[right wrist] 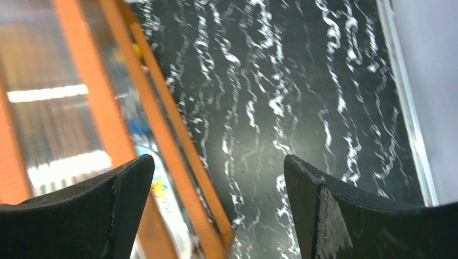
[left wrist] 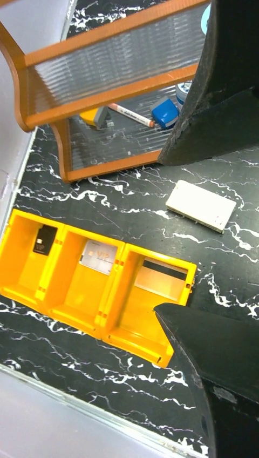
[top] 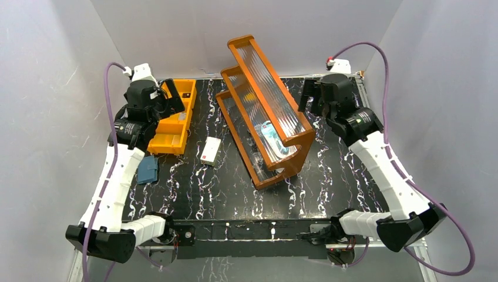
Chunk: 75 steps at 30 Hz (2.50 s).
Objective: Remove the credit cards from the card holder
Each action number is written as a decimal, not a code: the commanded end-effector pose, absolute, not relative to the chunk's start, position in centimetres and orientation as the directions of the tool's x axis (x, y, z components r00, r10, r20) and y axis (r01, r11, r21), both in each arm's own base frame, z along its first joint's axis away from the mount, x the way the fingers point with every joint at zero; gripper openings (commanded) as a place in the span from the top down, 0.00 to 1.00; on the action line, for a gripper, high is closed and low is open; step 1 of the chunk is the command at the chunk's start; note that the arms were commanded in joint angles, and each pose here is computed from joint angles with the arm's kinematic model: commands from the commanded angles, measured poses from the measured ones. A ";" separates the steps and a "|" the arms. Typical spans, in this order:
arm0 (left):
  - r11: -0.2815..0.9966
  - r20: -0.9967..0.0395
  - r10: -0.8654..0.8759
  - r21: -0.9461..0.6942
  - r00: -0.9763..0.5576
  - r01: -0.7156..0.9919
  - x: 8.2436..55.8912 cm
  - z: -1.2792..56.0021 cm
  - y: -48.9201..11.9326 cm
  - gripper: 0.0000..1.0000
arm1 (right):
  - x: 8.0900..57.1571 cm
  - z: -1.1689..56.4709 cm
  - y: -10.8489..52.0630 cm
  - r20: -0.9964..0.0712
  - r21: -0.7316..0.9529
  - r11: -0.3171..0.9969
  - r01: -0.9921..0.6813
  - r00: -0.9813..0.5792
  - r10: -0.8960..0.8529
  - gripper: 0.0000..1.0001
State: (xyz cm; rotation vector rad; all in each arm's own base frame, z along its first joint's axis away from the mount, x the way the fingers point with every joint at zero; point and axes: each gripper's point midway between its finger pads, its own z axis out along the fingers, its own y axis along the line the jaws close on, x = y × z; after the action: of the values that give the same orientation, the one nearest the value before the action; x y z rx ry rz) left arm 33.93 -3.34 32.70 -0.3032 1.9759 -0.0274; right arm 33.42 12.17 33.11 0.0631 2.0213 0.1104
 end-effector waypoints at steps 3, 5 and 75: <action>0.945 -0.856 -0.313 -0.237 -0.411 -0.226 33.3 30.5 -1.6 0.02 | 31.8 31.7 6.2 -0.877 0.150 0.972 0.178 -0.429 0.214 0.02; 0.936 -0.832 -0.342 -0.259 -0.436 -0.240 33.1 29.1 -1.2 0.02 | 31.1 30.5 4.5 -0.864 0.157 0.958 0.239 -0.437 0.251 0.02; 0.479 -0.472 0.400 -0.623 -0.785 0.618 19.6 13.9 -44.9 0.22 | 18.8 17.3 -1.8 -0.621 0.427 0.578 0.696 -0.239 0.746 0.02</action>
State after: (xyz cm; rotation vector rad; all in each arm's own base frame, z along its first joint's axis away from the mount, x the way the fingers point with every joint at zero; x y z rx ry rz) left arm 19.72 -42.73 12.47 0.7728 2.5387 -1.1418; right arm 18.30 -1.02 14.73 1.1566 2.0601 0.0750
